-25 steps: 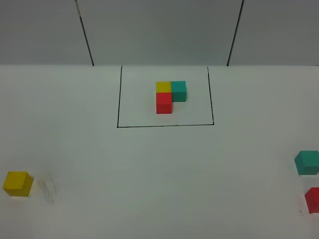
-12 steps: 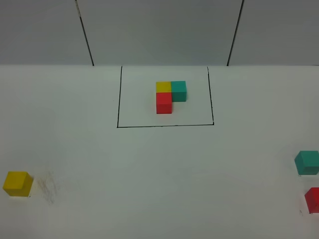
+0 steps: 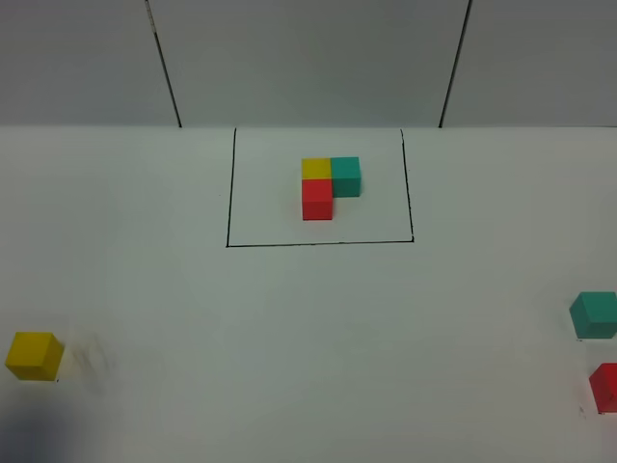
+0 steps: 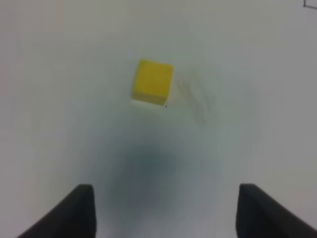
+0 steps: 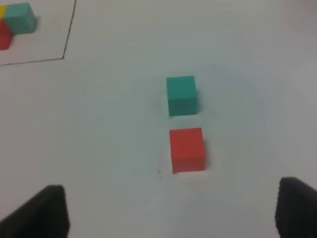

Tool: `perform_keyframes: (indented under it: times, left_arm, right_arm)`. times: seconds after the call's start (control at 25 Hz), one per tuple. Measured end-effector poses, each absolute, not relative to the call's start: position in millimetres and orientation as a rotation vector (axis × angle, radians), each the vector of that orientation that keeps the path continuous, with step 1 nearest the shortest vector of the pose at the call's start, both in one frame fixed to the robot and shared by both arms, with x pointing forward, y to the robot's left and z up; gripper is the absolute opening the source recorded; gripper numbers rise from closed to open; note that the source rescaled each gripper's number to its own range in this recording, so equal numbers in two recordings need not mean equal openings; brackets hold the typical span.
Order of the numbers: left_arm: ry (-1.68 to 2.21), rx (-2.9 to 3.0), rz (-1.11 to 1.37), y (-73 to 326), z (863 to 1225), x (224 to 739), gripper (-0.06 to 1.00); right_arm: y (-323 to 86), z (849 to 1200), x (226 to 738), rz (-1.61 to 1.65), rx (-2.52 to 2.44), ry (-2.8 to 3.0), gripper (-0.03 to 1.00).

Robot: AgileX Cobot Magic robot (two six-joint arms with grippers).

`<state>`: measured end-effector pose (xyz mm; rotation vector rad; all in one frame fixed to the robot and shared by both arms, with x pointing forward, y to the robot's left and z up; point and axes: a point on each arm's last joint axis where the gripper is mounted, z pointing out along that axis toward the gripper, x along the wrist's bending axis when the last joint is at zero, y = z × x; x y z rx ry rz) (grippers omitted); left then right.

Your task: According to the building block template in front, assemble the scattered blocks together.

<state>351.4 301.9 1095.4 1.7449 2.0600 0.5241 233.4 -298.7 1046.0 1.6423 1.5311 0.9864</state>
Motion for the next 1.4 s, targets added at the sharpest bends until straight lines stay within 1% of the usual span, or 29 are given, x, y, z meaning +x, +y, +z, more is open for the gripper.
perform_keyframes:
  times: [0.24, 0.36, 0.44, 0.52, 0.56, 0.72, 0.76, 0.8, 0.92, 1.16, 1.4]
  left_arm:
    - [2.120, 1.894, 0.422, 300, 1082, 408, 0.22]
    - [2.157, 1.985, 0.357, 300, 1065, 427, 0.20]
    - [2.184, 2.041, 0.307, 300, 1053, 437, 0.21]
    - [2.207, 2.080, 0.267, 300, 1043, 445, 0.25]
    - [2.220, 2.097, 0.246, 300, 1038, 448, 0.31]
    - [2.244, 2.144, 0.224, 301, 1023, 460, 0.56]
    - [2.240, 2.150, 0.247, 302, 1021, 463, 0.62]
    - [2.237, 2.153, 0.276, 303, 1020, 465, 0.65]
    - [2.221, 2.167, 0.354, 307, 1019, 470, 0.68]
    - [2.187, 2.132, 0.456, 309, 1020, 477, 0.68]
    - [2.191, 2.112, 0.401, 305, 1004, 490, 0.65]
  right_arm:
    - [-299, 1046, 233, 0.986, 1.642, 1.531, 0.71]
    - [-299, 1046, 233, 0.986, 1.642, 1.531, 0.71]
    - [-299, 1046, 233, 0.986, 1.642, 1.531, 0.71]
    - [-299, 1046, 233, 0.986, 1.642, 1.531, 0.71]
    - [-299, 1046, 233, 0.986, 1.642, 1.531, 0.71]
    - [-299, 1046, 233, 0.986, 1.642, 1.531, 0.71]
    - [-299, 1046, 233, 0.986, 1.642, 1.531, 0.71]
    - [-299, 1046, 233, 0.986, 1.642, 1.531, 0.71]
    - [-299, 1046, 233, 0.986, 1.642, 1.531, 0.71]
    - [-299, 1046, 233, 0.986, 1.642, 1.531, 0.71]
    - [-299, 1046, 233, 0.986, 1.642, 1.531, 0.71]
